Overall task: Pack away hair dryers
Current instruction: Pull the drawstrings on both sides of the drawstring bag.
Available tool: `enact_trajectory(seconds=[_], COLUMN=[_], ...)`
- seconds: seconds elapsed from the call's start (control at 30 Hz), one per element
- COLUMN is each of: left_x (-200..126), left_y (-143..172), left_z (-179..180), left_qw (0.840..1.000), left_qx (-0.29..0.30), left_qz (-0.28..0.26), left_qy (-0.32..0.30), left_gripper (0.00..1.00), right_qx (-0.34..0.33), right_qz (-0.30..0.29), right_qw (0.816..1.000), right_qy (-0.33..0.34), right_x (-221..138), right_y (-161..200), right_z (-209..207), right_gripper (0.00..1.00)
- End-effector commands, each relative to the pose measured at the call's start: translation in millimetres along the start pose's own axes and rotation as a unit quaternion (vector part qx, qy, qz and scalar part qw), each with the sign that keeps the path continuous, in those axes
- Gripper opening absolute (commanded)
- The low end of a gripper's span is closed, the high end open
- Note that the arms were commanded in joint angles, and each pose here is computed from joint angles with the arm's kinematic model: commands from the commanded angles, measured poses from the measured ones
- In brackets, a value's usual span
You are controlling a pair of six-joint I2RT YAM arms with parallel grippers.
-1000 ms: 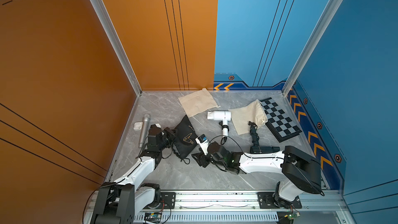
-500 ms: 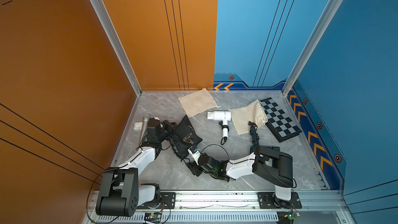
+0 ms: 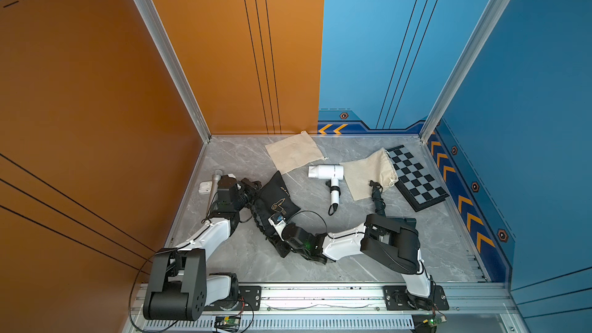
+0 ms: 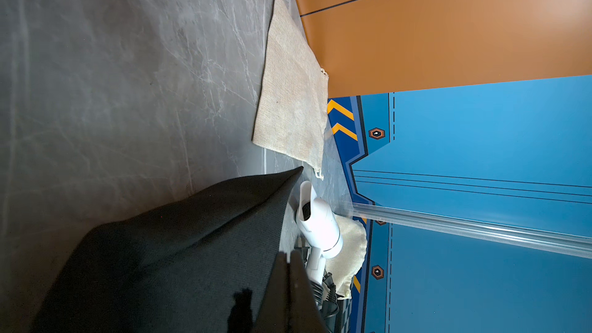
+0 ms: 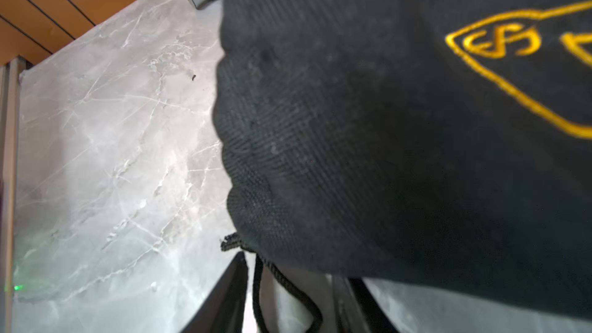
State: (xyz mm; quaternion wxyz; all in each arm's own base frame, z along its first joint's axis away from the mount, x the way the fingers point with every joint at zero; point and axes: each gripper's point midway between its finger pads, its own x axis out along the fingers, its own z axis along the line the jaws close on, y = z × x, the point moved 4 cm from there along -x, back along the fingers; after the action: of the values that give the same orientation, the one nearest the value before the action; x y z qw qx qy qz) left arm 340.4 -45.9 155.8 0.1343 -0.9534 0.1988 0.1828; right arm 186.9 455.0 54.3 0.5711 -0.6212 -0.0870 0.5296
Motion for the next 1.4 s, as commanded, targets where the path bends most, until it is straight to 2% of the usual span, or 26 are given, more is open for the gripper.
enact_trajectory(seconds=[0.0,0.07,0.17,0.2,0.3,0.5,0.7,0.83,0.97,1.13,1.37], left_x=[0,0,0,0,1,-4,-22,-37,-54,-73,-106], left_y=[-7,-7,-9,-9,-11,-33,-65,-89,-119,-152,-184], left_z=[-15,-16,-19,-19,-22,-55,-112,-137,-144,-134,-109], left_qw=[1.000,1.000,1.000,1.000,0.999,0.997,0.992,0.988,0.984,0.981,0.975], left_qx=[0.010,0.010,0.010,0.010,0.008,0.016,0.062,0.070,0.065,0.048,0.012], left_qz=[-0.003,-0.004,-0.006,-0.006,-0.009,-0.026,-0.058,-0.088,-0.126,-0.160,-0.203], left_qy=[0.024,0.025,0.027,0.027,0.029,0.064,0.092,0.104,0.105,0.096,0.085], left_gripper=[0.00,0.00,0.00,0.00,0.00,0.00,0.00,0.00,0.00,0.00,0.00], right_qx=[-0.001,0.000,-0.003,-0.003,0.001,0.042,0.108,0.149,0.175,0.225,0.241], right_qz=[0.041,0.051,0.064,0.064,0.047,-0.047,-0.132,-0.160,-0.176,-0.194,-0.216], right_qw=[0.999,0.999,0.998,0.998,0.999,0.998,0.982,0.971,0.959,0.940,0.926], right_qy=[0.019,0.017,0.017,0.016,0.022,0.030,0.082,0.100,0.135,0.168,0.196], right_x=[11,15,19,19,9,-68,-161,-204,-236,-266,-291], right_y=[20,21,24,23,16,-48,-129,-168,-185,-179,-188], right_z=[-8,-6,-4,-3,-7,-27,-91,-138,-184,-234,-259], right_gripper=[0.38,0.29,0.05,0.00,0.00,0.00,0.00,0.00,0.00,0.00,0.00])
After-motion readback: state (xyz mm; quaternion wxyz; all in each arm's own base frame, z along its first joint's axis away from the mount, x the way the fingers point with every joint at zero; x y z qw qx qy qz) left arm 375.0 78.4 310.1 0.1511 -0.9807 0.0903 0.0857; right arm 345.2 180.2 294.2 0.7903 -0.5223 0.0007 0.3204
